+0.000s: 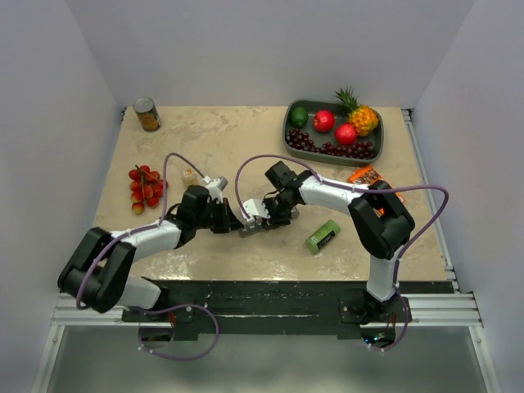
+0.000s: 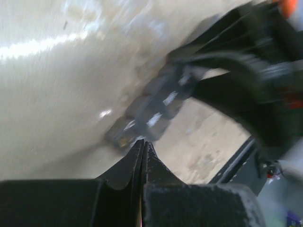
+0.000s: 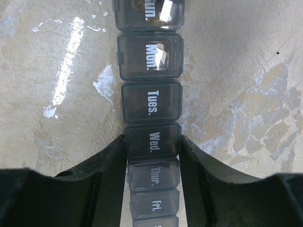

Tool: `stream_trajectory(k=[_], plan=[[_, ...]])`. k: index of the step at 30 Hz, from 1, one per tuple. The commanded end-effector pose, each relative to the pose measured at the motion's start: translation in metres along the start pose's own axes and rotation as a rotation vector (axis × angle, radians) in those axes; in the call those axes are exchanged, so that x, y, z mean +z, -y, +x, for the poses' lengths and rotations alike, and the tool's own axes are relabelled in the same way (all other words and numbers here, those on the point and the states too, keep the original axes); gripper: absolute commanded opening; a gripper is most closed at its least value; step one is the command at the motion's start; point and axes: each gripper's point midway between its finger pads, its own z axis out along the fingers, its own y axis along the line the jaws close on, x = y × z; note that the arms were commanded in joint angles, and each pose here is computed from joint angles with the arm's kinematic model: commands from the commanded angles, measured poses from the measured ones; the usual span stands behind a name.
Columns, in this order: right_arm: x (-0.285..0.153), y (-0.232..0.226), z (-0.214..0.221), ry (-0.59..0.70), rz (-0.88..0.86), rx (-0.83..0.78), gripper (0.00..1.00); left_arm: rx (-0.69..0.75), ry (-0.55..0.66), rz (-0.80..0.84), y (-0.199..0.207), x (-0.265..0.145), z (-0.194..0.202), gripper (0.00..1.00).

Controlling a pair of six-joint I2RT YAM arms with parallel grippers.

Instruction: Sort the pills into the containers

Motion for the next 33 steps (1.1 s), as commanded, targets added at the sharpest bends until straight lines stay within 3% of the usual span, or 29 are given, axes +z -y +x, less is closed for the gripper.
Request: stream_trajectory(k=[1,4,9,14,19,23,30,33], plan=[[0.012,-0.006,0.013,-0.049,-0.015,0.011,0.33,-0.035,-0.097,-0.045,-0.03,0.017,0.038,0.0],[0.013,-0.007,0.014,-0.053,-0.017,0.013,0.33,-0.043,-0.119,-0.081,-0.043,0.022,0.048,0.0],[0.013,-0.006,0.015,-0.053,-0.017,0.016,0.33,-0.02,-0.08,-0.057,-0.029,0.017,0.031,0.0],[0.014,-0.007,0.015,-0.054,-0.018,0.018,0.33,0.025,0.024,0.033,0.011,-0.002,-0.01,0.0],[0.014,-0.007,0.015,-0.057,-0.019,0.018,0.33,0.047,0.046,0.121,0.041,-0.014,-0.027,0.0],[0.014,-0.007,0.016,-0.059,-0.02,0.02,0.33,0.038,0.016,0.109,0.032,-0.009,-0.015,0.0],[0.015,-0.008,0.017,-0.064,-0.021,0.022,0.32,-0.058,-0.154,0.026,-0.029,0.019,0.057,0.0],[0.015,-0.007,0.018,-0.066,-0.019,0.024,0.32,-0.06,-0.14,0.04,-0.028,0.022,0.055,0.0]])
